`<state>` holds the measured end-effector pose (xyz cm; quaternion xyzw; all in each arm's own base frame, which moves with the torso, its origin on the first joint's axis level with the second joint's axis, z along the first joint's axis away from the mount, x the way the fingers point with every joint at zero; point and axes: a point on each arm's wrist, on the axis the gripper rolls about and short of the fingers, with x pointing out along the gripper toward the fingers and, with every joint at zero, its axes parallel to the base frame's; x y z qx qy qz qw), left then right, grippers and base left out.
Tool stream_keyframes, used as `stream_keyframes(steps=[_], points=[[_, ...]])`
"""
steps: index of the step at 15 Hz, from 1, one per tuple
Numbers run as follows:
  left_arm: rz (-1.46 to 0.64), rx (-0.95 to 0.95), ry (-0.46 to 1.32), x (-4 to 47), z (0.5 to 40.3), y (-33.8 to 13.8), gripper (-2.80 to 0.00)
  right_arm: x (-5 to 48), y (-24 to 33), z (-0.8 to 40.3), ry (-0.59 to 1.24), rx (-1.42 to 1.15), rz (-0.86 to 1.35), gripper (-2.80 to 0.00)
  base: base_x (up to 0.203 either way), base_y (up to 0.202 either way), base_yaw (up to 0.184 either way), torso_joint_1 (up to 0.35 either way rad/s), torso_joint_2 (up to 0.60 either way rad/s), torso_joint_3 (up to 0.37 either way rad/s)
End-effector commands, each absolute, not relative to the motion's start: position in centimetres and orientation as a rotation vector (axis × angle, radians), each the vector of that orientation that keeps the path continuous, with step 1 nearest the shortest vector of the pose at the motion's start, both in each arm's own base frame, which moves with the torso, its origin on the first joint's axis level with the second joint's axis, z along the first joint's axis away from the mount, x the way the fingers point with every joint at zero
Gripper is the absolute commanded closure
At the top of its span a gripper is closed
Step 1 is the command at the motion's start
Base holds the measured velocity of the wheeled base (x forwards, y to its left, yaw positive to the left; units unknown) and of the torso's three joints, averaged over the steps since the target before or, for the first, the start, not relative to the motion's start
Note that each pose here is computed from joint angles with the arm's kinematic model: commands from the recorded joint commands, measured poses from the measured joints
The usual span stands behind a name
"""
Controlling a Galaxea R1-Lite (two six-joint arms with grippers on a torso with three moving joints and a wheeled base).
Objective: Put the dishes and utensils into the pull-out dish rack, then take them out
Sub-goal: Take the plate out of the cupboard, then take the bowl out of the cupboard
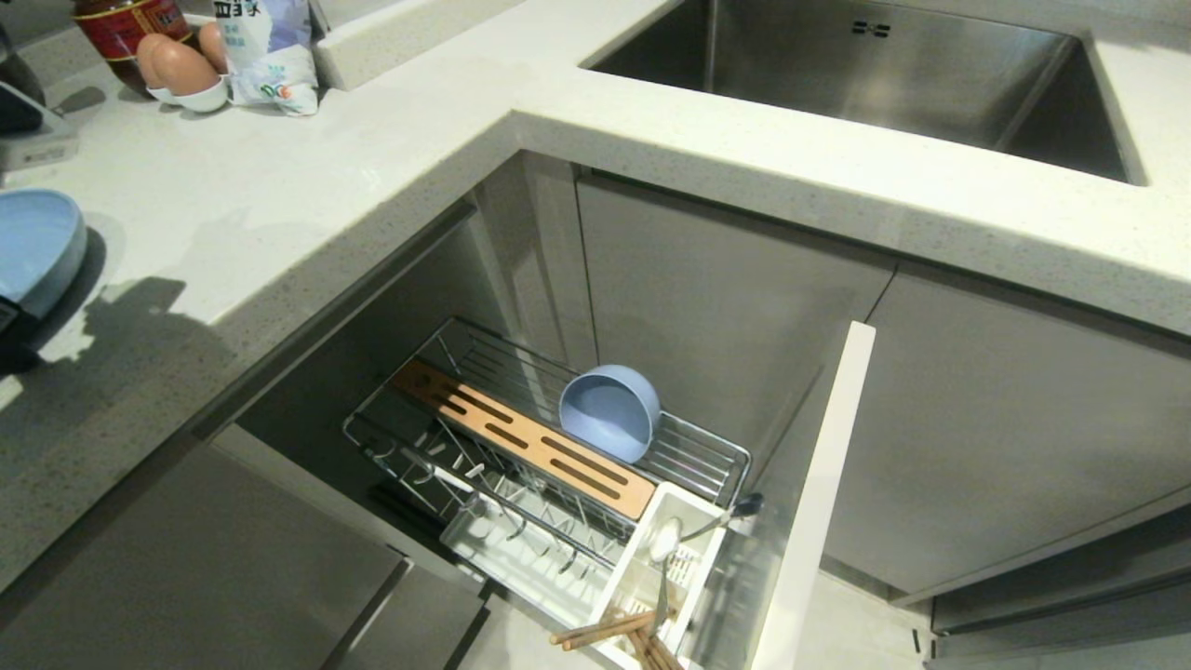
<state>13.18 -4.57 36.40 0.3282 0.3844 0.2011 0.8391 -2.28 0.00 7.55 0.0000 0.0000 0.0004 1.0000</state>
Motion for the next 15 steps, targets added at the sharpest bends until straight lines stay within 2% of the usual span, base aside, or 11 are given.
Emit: stream_keyframes(steps=[1,5,9,10,12,15], points=[[0.388,0.677,0.807,12.5,36.5,-4.5,-2.8,-2.3,0.0,7.5,0.0,0.0,0.001,0.0,0.0,0.0,0.0,0.0,0.0,0.0],[0.183,0.518,0.739,10.8,37.1,-5.3,-2.8,-2.3,0.0,7.5,0.0,0.0,0.001,0.0,0.0,0.0,0.0,0.0,0.0,0.0],[-0.018,0.075,0.384,9.9,40.5,-6.9,-2.8,-2.3,0.0,7.5,0.0,0.0,0.001,0.0,0.0,0.0,0.0,0.0,0.0,0.0],[-0.058,-0.056,0.313,9.8,41.1,-7.4,0.0,-2.3,0.0,7.5,0.0,0.0,0.0,0.0,0.0,0.0,0.0,0.0,0.0,0.0],[-0.105,-0.284,0.248,10.1,41.4,-8.5,0.0,-2.3,0.0,7.5,0.0,0.0,0.001,0.0,0.0,0.0,0.0,0.0,0.0,0.0],[-0.108,-0.485,0.278,10.3,40.8,-9.3,0.0,-2.3,0.0,7.5,0.0,0.0,0.002,0.0,0.0,0.0,0.0,0.0,0.0,0.0]])
